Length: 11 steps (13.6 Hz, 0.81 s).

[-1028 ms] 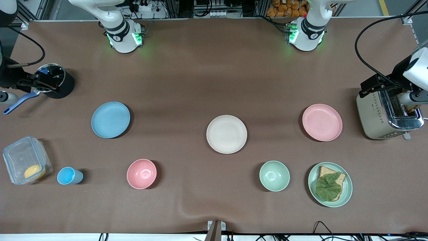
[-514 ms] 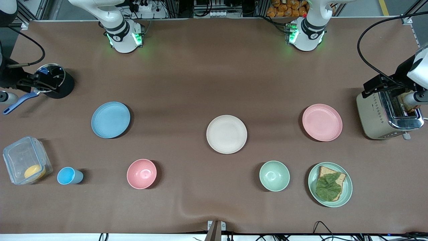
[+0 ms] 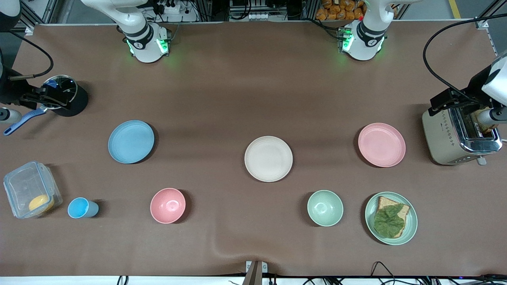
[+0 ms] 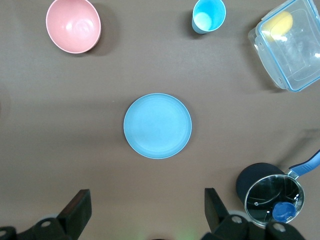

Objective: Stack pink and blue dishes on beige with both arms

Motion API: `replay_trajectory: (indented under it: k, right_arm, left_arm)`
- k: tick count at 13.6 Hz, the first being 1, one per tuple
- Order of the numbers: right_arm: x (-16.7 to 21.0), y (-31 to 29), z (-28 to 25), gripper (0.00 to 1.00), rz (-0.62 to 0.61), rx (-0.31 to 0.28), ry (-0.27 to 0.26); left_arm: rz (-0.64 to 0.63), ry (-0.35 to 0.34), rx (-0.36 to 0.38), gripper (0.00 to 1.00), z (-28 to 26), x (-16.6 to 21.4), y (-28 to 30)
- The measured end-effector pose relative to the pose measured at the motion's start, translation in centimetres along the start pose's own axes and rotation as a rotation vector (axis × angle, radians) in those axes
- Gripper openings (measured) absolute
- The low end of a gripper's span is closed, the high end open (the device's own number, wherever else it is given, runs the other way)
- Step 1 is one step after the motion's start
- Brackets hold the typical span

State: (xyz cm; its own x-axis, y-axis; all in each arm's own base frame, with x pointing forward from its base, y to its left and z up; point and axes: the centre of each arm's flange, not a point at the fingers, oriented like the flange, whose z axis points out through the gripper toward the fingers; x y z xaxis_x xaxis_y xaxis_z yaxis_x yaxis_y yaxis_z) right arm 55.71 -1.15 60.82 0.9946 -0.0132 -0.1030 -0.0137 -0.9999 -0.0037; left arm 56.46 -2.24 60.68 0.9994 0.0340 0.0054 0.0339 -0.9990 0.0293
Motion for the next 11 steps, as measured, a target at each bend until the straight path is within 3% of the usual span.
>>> replay_trajectory:
  k: [11]
  right_arm:
    - [-0.07,0.0,0.06,1.0,0.0,0.0,-0.007]
  left_arm:
    - [0.001,-0.008,0.001,1.0,0.07,-0.09,0.04]
